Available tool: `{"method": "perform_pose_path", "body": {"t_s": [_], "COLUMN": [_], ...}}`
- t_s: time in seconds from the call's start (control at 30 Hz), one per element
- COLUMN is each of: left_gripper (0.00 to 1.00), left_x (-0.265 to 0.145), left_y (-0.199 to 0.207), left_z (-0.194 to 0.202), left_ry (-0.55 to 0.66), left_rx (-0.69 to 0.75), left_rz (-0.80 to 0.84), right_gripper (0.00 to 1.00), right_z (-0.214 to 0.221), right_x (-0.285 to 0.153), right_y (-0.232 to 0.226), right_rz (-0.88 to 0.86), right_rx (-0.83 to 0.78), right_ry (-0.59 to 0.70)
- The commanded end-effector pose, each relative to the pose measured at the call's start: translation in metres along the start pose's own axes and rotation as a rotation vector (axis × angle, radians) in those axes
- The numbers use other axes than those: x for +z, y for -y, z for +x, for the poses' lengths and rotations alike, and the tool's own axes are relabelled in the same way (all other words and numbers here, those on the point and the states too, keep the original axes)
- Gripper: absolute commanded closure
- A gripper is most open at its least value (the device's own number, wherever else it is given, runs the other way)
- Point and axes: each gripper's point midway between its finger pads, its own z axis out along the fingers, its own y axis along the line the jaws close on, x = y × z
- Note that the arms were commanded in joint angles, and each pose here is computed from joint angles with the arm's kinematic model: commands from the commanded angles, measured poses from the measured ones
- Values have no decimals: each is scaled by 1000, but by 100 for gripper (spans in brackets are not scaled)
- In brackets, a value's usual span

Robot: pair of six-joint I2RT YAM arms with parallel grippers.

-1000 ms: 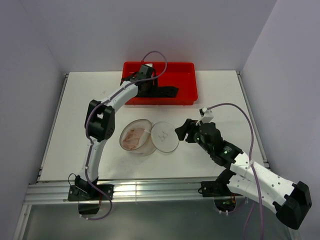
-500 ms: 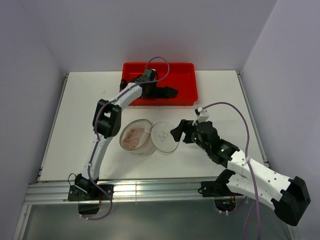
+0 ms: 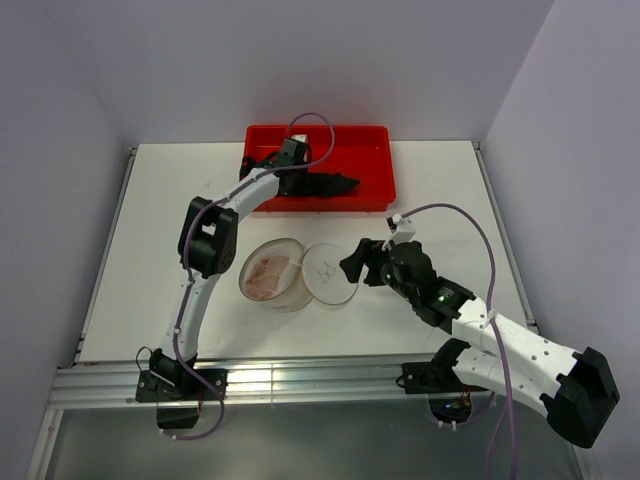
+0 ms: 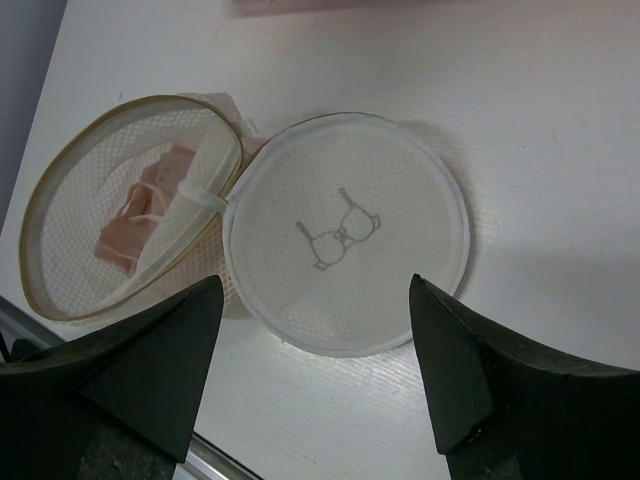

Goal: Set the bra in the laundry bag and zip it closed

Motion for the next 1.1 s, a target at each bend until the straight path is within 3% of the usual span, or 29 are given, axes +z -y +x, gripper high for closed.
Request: {"method": "perform_pose_path", "body": {"t_s": [0.0,0.37,0.6,0.87,0.9,0.93,1.0,1.07], "left_gripper": [100,100,100,100,100,100,100,100], "left_x": [-50,-157,-253,-343,-368,-362,-393,-387], "left_y": [23,29,-10,-71,-83,-94,-121,-138], "left_z": [-74,-164,-205,-205,-204,-189,-179,-153], "left_ry": [204,459,615,746,784,761,813,776], "left_rx": [-68,-106,-143,-236,-254,-267,-315,-342], "left_rz": [127,232,188,-6,-24,-61,-130,-186], "right_gripper": [18,18,18,18,18,18,18,18], "right_z": [-7,-7,-9,-17,-17,-19,-21,-21], "right_x": [3,4,3,1,0,0,-2,-3], "right_y": [-4,-6,-11,-30,-31,-33,-37,-41], "right_rz": [-21,-31,-57,-145,-153,-162,-181,-198], "right_rx": [5,9,11,5,4,1,-9,-18], "right_ry": [32,34,43,58,58,63,63,57]}}
